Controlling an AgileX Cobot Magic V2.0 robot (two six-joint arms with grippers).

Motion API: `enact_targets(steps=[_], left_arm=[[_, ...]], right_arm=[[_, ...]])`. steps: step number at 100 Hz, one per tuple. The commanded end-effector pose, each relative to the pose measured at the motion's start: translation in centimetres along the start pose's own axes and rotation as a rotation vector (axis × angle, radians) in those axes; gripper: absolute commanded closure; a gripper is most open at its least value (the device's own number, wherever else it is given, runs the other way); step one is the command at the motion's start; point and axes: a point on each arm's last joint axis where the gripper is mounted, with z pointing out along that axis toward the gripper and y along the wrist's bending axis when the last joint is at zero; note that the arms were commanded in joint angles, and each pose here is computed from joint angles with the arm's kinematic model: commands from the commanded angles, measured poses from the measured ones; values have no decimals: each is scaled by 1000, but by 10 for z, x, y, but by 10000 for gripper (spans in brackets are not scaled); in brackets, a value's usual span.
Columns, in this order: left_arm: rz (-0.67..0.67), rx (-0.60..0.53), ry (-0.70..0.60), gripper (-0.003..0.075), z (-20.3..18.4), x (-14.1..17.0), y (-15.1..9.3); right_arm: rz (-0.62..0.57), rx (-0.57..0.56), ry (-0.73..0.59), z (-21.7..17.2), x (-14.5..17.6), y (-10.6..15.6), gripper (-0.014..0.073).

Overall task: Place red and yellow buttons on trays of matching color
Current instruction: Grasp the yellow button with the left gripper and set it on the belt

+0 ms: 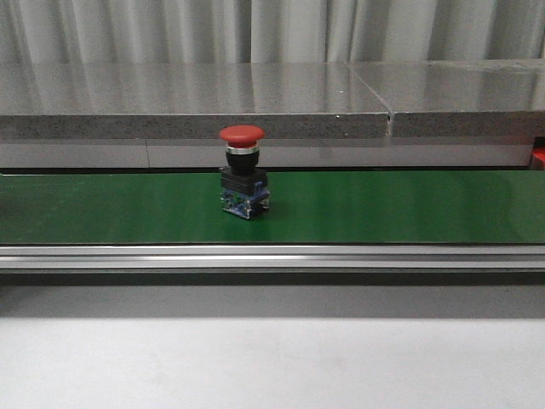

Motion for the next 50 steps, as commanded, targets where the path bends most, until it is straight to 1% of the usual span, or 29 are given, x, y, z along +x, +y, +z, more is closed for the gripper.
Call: enact_targets(steps=[1,14,28,39,50], left_arm=[[16,43,-129,69,-25,-17,-10],[33,99,-201,81,-45,-26,-17],[37,121,-293,81,-76,-30,-23],[122,138,-364,81,-106,-24,-34],[203,164,-436,81,-135,-10,-48]], right_arm=[[-10,11,-103,-2,-11,-1,663],[-10,11,-103,-2,-11,-1,663],[-10,11,-103,-2,-11,-1,663],[-10,11,-103,-2,-11,-1,663],[-10,11,-103,-2,-11,-1,663]])
